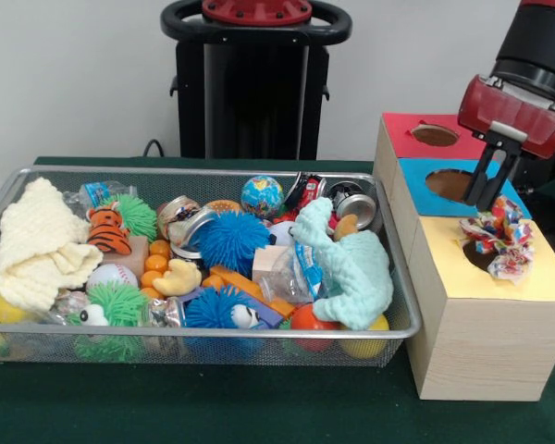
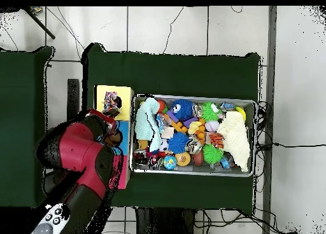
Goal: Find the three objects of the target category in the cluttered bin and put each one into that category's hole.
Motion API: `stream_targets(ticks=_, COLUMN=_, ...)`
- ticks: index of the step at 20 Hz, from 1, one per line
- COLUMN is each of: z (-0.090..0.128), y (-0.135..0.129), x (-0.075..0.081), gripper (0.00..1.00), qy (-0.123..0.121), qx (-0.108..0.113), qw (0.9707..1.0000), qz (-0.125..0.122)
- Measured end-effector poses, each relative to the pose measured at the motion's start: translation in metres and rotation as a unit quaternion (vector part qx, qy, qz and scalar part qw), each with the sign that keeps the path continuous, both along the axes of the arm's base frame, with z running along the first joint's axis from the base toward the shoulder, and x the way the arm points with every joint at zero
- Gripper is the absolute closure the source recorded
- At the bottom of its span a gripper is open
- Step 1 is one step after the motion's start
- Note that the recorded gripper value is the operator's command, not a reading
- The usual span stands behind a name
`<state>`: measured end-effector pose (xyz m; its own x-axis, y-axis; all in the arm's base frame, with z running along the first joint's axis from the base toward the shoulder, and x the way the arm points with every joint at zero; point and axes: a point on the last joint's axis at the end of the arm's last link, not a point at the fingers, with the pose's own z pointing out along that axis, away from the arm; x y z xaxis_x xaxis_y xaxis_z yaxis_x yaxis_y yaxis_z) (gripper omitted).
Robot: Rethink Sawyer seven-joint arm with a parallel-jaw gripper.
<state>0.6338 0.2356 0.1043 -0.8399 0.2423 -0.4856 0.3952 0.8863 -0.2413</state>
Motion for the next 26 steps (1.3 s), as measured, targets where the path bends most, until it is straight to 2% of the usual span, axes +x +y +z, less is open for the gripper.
stream_targets(ticks=17, z=-0.022, y=0.013, x=-0.006, gripper=1.00, qy=0.010, qx=0.011, qw=0.9999, qz=0.008)
stream_targets(ticks=26, z=-0.032, y=0.022, x=-0.004, gripper=1.00, qy=0.001, qx=0.024, qw=0.9996, qz=0.015)
